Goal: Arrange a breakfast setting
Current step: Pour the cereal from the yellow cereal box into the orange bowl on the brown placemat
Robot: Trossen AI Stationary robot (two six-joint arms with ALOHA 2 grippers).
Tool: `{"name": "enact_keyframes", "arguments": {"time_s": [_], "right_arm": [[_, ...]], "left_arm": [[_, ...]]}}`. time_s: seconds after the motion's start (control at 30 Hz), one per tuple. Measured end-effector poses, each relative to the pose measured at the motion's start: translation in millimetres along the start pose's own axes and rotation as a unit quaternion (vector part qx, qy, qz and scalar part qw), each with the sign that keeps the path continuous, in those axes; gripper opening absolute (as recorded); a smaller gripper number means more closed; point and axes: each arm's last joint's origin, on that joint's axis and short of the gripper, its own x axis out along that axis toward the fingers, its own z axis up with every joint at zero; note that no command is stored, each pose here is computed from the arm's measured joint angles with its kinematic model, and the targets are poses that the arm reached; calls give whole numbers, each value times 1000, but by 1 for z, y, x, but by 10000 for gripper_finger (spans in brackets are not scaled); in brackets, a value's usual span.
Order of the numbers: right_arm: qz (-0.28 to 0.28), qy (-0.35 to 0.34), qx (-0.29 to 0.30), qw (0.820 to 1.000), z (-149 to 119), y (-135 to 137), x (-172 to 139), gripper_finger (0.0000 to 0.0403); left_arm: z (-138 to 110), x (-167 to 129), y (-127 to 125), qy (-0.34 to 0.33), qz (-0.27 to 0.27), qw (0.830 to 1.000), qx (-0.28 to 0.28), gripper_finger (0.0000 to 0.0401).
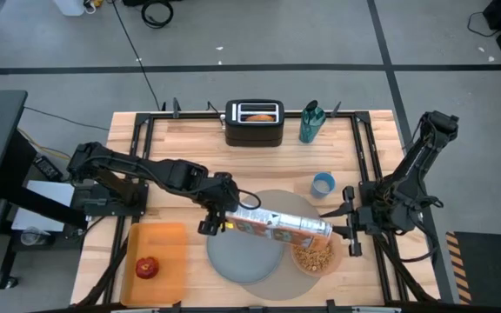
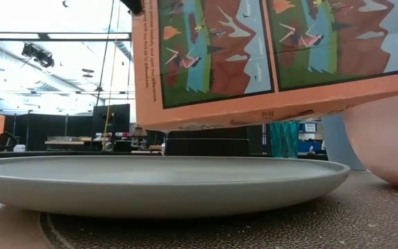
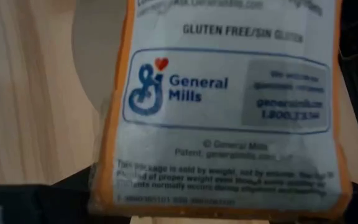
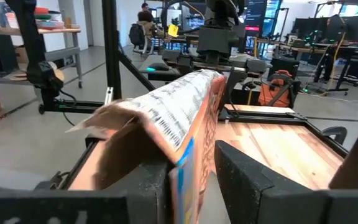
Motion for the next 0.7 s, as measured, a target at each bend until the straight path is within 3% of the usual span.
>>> {"name": "enact_keyframes", "arguments": {"time_s": [0.17, 0.33, 0.7], "right_arm": [[-15, 1, -4, 1000, 1, -4, 4, 81], [-12, 2, -10, 1000, 5, -5, 7, 16], [-6, 13, 2, 1000, 3, -6, 9, 6]], "left_arm": [[1, 5, 0, 1, 0, 1000, 0, 279], [2, 4, 1, -5, 1, 1000, 0, 280], [11, -19, -1, -38, 1, 999, 1, 314]]}}
